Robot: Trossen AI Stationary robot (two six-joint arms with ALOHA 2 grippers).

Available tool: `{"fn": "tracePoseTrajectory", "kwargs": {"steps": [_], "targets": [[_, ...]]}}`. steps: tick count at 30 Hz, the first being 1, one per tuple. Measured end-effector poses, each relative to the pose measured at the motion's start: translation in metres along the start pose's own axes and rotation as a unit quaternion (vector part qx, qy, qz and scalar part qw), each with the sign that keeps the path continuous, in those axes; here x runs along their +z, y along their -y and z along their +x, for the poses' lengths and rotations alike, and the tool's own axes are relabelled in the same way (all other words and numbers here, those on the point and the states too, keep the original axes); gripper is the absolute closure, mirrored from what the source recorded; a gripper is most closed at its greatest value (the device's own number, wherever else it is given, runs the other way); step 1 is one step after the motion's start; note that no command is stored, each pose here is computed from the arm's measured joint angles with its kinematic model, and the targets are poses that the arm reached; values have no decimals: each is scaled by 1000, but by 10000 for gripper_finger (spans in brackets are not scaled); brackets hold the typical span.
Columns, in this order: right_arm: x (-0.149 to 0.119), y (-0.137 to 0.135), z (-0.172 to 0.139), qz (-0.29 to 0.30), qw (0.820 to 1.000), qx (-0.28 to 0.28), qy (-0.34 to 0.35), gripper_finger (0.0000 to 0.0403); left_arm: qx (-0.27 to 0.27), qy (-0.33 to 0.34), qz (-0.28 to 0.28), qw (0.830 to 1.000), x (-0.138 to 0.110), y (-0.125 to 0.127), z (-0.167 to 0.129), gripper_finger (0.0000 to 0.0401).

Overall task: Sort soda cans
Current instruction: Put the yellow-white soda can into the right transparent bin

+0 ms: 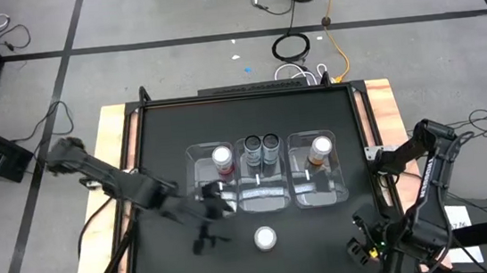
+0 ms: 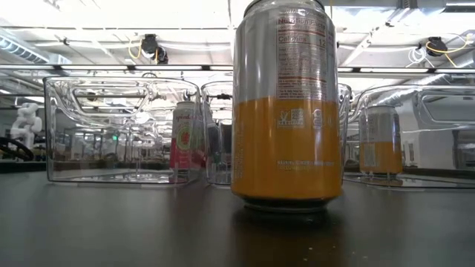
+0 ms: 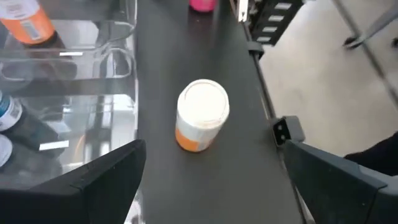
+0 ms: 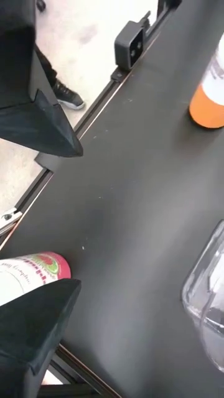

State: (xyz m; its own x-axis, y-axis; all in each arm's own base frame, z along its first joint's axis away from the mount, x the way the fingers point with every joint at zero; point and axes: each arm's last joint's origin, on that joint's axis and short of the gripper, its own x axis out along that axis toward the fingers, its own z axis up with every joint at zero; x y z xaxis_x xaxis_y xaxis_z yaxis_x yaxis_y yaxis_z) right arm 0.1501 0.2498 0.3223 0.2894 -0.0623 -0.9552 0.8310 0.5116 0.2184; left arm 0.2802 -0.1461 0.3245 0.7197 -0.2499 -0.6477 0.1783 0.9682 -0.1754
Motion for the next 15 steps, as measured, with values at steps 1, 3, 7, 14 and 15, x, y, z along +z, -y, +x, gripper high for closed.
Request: {"fn": "tracePoseTrajectory", "kwargs": {"steps": [1,3,7,14,15], "targets": [[1,-1,0,2,1000,0,1,76,-4,7,-2,1000,-7,-4,-9,12],[3,-2,1,6,1000,0,3,76,-12,26,-7,1000,-17,-9,-26,12],[10,-5,3,19,1000,4,18,76,-26,68,-8,997,-29,-17,-63,12],[36,-29,10,43,992,81,89,76,-44,111,-12,993,-40,-26,-103,12],[40,-35,12,39,991,94,87,76,-47,115,-11,992,-41,-25,-106,12]]}}
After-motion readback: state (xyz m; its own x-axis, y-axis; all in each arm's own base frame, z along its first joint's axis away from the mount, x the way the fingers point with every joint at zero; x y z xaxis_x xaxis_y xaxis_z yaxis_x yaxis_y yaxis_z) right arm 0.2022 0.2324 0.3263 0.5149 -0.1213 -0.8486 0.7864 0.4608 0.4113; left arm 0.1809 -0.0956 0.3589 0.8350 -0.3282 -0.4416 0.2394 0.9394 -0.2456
